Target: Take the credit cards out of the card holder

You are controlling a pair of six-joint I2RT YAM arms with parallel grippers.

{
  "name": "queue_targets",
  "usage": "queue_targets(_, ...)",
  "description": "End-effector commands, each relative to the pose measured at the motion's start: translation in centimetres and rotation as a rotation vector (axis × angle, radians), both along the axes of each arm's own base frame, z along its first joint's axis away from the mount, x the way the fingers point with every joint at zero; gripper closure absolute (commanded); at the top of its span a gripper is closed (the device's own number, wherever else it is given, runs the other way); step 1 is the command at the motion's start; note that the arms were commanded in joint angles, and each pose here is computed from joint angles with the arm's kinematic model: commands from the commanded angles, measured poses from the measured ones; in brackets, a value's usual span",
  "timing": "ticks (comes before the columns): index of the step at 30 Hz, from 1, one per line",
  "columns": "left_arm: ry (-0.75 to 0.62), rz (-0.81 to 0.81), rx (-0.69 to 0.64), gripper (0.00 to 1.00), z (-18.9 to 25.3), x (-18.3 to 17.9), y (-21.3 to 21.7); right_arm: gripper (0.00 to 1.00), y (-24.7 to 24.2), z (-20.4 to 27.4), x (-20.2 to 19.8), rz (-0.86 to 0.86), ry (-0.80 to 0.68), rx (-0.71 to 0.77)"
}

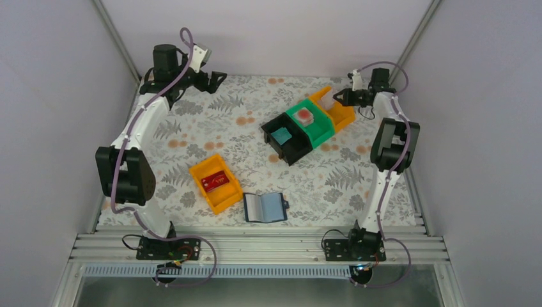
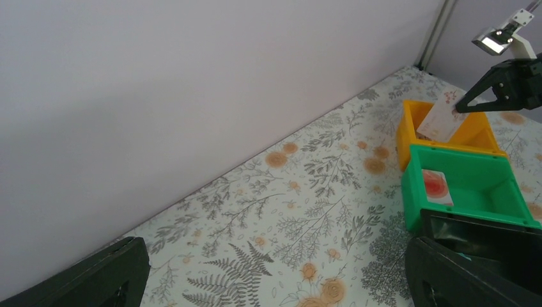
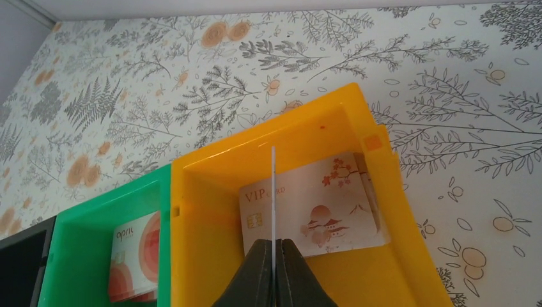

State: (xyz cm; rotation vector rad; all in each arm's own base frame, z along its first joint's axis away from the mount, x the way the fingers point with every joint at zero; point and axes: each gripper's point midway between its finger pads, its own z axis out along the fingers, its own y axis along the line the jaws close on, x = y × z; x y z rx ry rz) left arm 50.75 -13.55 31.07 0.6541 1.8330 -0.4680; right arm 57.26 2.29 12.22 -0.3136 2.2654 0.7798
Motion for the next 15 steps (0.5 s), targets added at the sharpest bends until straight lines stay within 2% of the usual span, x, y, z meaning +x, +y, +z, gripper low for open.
queue_targets(1,-0.029,-0.005,0.019,0.0,1.0,0.2,-0.6,0.96,0.5,-0.7,-0.6,0.048,0.032,-0.006)
queue_targets(15,-0.046,-0.003,0.044,0.0,1.0,1.5,-1.4,0.96,2.9,-2.2,0.7,0.097,0.055,0.043)
